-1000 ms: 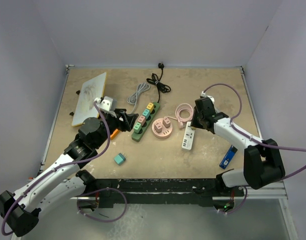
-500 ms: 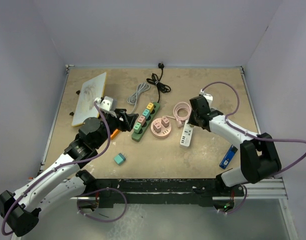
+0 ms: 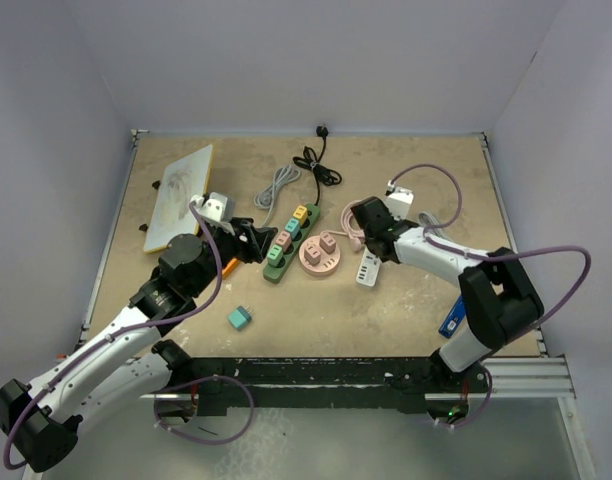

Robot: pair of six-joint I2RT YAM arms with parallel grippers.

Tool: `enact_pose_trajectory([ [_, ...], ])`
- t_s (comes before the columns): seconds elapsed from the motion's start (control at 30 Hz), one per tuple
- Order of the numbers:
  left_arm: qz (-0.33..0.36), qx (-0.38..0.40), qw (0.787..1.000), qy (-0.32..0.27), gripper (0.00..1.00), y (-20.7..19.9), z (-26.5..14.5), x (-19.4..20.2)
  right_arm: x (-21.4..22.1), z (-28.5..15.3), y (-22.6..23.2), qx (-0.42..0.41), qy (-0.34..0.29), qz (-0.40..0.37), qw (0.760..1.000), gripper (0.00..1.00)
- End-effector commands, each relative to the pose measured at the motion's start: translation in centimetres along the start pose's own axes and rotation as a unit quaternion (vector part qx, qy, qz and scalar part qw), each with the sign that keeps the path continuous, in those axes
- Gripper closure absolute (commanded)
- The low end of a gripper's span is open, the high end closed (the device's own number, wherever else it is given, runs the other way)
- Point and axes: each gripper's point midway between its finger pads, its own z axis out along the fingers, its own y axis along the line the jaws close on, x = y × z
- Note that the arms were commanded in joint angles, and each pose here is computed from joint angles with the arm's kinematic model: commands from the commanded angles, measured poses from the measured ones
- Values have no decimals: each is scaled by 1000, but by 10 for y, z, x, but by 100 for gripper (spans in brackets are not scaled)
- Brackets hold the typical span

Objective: Insert the plug

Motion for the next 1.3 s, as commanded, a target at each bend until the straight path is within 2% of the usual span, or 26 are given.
enact_pose_trajectory([
  [0.0,6,6,1000,-20,38,-3,1,-9,86,10,-48,104,125,-71,984,100],
  [0.17,8,3,1000,-19,38,-2,0,-10,103,9,-16,10,166,-51,985,100],
  [0.3,8,0,1000,-19,38,0,-1,-10,111,11,-16,11,184,-55,981,100],
  [0.47,6,-9,1000,-16,38,3,-2,-9,117,15,-10,-35,212,-46,976,100],
  [0.57,-1,-19,1000,-16,38,6,-2,-8,109,18,-15,-20,206,-57,977,100],
  [0.67,-24,-45,998,-23,34,14,-3,-9,86,12,-13,-12,182,-61,981,100],
  [0.73,-48,-71,996,-33,32,22,-5,-11,64,2,-3,-32,160,-54,985,90],
  [0.87,-114,-158,980,-34,31,49,-10,0,3,-27,18,-76,95,-32,992,60],
  [0.9,-140,-183,973,-28,31,54,-11,2,-12,-35,21,-85,77,-26,993,54],
  [0.97,-146,-214,966,17,31,60,-12,18,-42,-52,28,-106,40,-14,993,44],
  [1.13,-174,-318,922,140,31,82,-34,83,-92,-85,23,-122,-39,18,992,35],
  [1.27,-211,-385,877,195,35,95,-67,127,-92,-89,17,-129,-52,22,990,35],
])
